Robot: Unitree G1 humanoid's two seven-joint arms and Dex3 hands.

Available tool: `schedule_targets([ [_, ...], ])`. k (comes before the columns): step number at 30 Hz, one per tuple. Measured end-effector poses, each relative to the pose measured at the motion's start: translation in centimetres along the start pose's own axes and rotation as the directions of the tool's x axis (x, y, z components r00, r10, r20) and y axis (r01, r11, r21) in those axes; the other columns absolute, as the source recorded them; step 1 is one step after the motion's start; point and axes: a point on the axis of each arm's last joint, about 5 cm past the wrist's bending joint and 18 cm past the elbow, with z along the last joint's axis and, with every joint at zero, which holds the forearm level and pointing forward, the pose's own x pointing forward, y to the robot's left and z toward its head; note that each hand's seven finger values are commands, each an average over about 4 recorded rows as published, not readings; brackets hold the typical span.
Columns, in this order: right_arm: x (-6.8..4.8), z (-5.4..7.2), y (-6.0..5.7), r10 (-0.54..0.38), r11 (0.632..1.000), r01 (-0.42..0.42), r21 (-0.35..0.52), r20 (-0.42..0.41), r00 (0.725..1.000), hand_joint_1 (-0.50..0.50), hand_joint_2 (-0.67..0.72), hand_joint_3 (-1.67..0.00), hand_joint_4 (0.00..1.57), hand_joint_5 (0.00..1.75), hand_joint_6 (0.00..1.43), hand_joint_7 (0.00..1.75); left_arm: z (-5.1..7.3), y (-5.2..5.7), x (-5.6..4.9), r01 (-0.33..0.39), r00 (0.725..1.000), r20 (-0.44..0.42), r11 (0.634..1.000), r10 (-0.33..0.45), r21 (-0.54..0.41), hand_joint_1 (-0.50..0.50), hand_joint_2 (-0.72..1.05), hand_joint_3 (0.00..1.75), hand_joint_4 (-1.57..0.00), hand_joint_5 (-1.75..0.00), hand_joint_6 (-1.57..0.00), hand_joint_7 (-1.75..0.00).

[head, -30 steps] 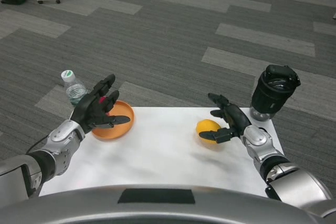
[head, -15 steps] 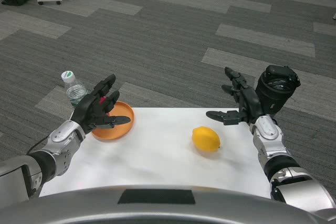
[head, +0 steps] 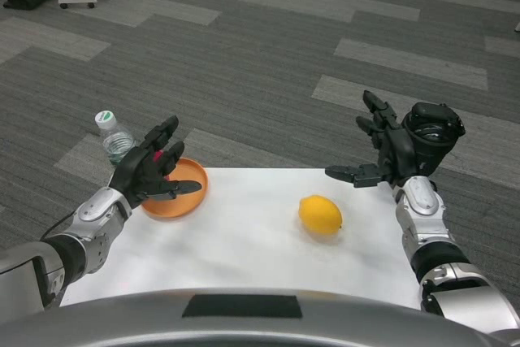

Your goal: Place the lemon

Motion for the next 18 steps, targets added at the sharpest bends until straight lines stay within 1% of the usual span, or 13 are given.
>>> schedule_targets([
  [1, 0.0, 0.0, -0.02, -0.002, 1.0, 0.002, 0.0, 0.001, 1.0, 0.04, -0.03, -0.32, 0.0, 0.58, 0.0, 0.14, 0.0, 0.0, 0.0, 0.0, 1.0, 0.0, 1.0, 0.0, 0.0, 0.5, 0.34, 0.09, 0.0, 0.0, 0.0, 0.0],
  [3, -0.01, 0.01, -0.02, -0.002, 1.0, 0.002, 0.0, 0.001, 1.0, 0.04, -0.03, -0.36, 0.0, 0.58, 0.0, 0.14, 0.0, 0.0, 0.0, 0.0, 1.0, 0.0, 1.0, 0.0, 0.0, 0.5, 0.34, 0.09, 0.0, 0.0, 0.0, 0.0],
  [5, -0.01, 0.0, -0.02, -0.002, 1.0, 0.002, 0.0, 0.001, 1.0, 0.04, -0.03, -0.36, 0.0, 0.58, 0.0, 0.14, 0.0, 0.0, 0.0, 0.0, 1.0, 0.0, 1.0, 0.0, 0.0, 0.5, 0.34, 0.09, 0.0, 0.0, 0.0, 0.0],
  [7, -0.01, 0.0, -0.02, -0.002, 1.0, 0.002, 0.0, 0.001, 1.0, 0.04, -0.03, -0.32, 0.0, 0.58, 0.0, 0.14, 0.01, 0.0, 0.0, 0.0, 1.0, 0.0, 1.0, 0.0, 0.0, 0.5, 0.34, 0.09, 0.0, 0.0, 0.0, 0.0],
  [9, -0.02, 0.0, -0.02, -0.002, 1.0, 0.002, 0.0, 0.001, 1.0, 0.04, -0.03, -0.32, 0.0, 0.58, 0.0, 0.14, 0.01, 0.01, 0.0, -0.001, 1.0, 0.001, 1.0, 0.001, 0.0, 0.5, 0.34, 0.09, 0.0, 0.0, 0.0, 0.0],
  [11, -0.02, -0.01, -0.02, -0.003, 1.0, 0.003, 0.0, 0.001, 1.0, 0.04, -0.03, -0.36, 0.0, 0.58, 0.0, 0.14, 0.01, 0.01, 0.0, -0.001, 1.0, 0.001, 1.0, 0.001, -0.001, 0.5, 0.34, 0.09, 0.0, 0.0, 0.0, 0.0],
  [13, -0.02, -0.01, -0.02, -0.005, 1.0, 0.005, 0.0, 0.001, 1.0, 0.04, -0.03, -0.36, 0.0, 0.58, 0.0, 0.14, 0.01, 0.01, 0.01, -0.001, 1.0, 0.001, 1.0, 0.001, -0.001, 0.5, 0.34, 0.09, 0.0, 0.0, 0.0, 0.0],
  [15, -0.03, -0.01, -0.02, -0.008, 1.0, 0.008, 0.0, 0.001, 1.0, 0.04, -0.03, -0.32, 0.0, 0.58, 0.0, 0.14, 0.01, 0.01, 0.01, -0.001, 1.0, 0.001, 1.0, 0.001, -0.001, 0.5, 0.34, 0.09, 0.0, 0.0, 0.0, 0.0],
  [18, -0.04, -0.02, -0.03, -0.009, 1.0, 0.009, 0.0, 0.001, 1.0, 0.04, -0.03, -0.32, 0.0, 0.58, 0.0, 0.14, 0.01, 0.01, 0.01, -0.001, 1.0, 0.001, 1.0, 0.001, -0.001, 0.5, 0.34, 0.09, 0.0, 0.0, 0.0, 0.0],
])
